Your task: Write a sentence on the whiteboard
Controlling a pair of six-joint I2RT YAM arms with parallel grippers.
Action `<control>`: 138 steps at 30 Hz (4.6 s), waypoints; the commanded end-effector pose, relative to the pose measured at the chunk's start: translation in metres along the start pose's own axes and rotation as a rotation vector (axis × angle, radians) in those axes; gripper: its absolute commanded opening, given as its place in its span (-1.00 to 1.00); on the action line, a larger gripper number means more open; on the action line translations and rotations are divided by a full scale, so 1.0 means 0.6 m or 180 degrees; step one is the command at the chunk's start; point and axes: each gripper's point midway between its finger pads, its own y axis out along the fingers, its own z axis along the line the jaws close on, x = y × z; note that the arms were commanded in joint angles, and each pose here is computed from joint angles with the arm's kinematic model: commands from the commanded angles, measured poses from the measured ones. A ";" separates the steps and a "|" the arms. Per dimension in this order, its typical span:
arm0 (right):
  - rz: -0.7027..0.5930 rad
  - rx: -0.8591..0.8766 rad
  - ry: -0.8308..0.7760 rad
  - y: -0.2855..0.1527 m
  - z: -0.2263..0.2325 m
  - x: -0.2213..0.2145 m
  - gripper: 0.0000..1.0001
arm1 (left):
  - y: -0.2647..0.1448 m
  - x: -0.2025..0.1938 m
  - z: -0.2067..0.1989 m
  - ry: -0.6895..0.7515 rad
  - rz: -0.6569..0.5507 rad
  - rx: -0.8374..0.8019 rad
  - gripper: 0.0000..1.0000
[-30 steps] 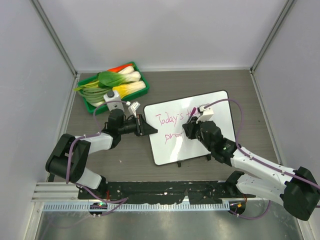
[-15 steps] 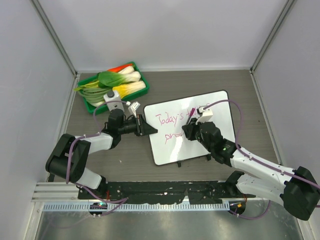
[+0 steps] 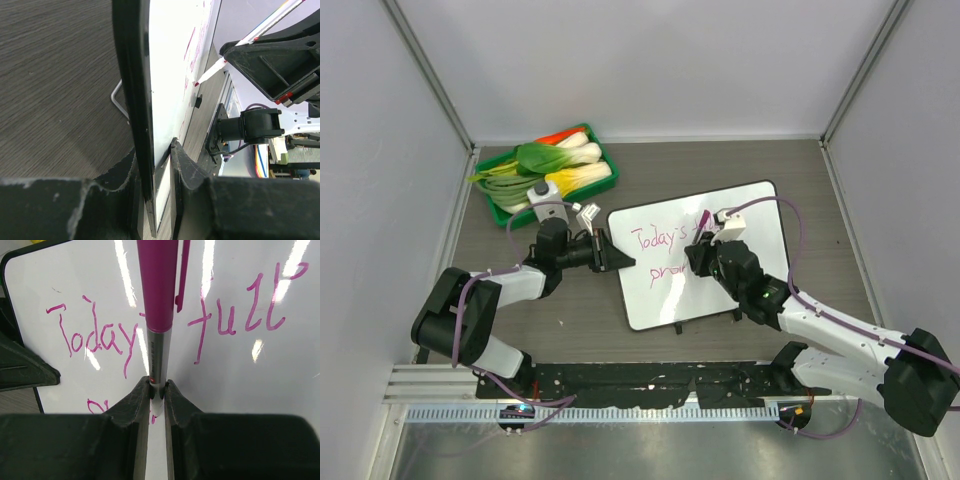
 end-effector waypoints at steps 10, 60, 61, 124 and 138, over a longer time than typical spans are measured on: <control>-0.0120 -0.0184 0.0007 -0.005 -0.016 0.017 -0.97 | -0.001 0.000 0.083 0.0246 -0.0111 0.0647 -1.00; -0.0865 0.0560 0.0345 -0.080 -0.006 0.114 -0.98 | -0.003 0.000 0.081 0.0256 -0.0123 0.0644 -1.00; -0.0795 0.0544 0.0303 -0.072 -0.007 0.103 -0.98 | -0.003 0.001 0.080 0.0259 -0.0126 0.0642 -1.00; -0.0672 0.2073 0.1073 -0.171 0.146 0.175 -0.98 | 0.054 0.039 -0.330 0.1495 -0.0014 -0.0855 0.25; -0.0574 0.1991 0.1056 -0.163 0.139 0.161 -0.97 | 0.069 0.062 -0.371 0.1530 -0.0038 -0.1174 -0.41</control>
